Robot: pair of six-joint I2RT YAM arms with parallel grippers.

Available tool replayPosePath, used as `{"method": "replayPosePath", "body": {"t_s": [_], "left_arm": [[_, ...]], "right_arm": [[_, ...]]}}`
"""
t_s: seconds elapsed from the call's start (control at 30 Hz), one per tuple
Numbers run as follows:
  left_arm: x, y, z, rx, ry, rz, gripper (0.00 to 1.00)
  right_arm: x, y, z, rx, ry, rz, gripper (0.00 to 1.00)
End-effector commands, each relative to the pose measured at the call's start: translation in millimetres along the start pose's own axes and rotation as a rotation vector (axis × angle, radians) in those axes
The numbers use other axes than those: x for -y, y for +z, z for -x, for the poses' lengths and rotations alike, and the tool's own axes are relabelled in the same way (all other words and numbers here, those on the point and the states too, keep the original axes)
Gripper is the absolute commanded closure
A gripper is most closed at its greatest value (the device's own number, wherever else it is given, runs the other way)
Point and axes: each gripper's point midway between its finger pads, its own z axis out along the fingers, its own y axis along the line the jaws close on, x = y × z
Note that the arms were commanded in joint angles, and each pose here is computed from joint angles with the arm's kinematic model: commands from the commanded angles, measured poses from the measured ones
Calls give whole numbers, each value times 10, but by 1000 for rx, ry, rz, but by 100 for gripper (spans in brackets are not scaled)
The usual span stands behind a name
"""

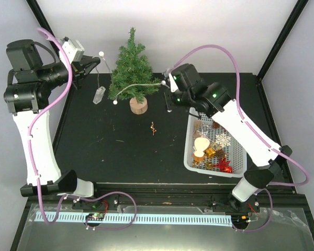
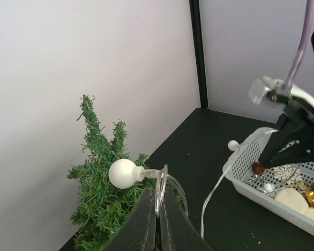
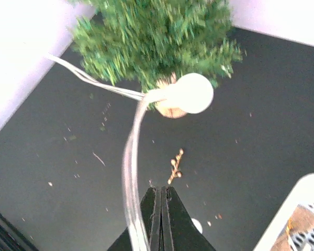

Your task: Decorate the small christmas tree

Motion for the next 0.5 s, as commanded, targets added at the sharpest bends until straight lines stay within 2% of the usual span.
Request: {"method": "replayPosePath", "body": {"t_s": [0.0,0.33,0.47], "left_arm": [[-116,53,31,27,-9,-1,99],[-421,210,-109,22,-59,46,98],[-578,262,-145,25,-83,63,98]], "right_arm": [[10,149,138,-25,49,-9,99],[-52,298,802,80,187,114,99],[-145,87,1209,201,211,238,99]]}}
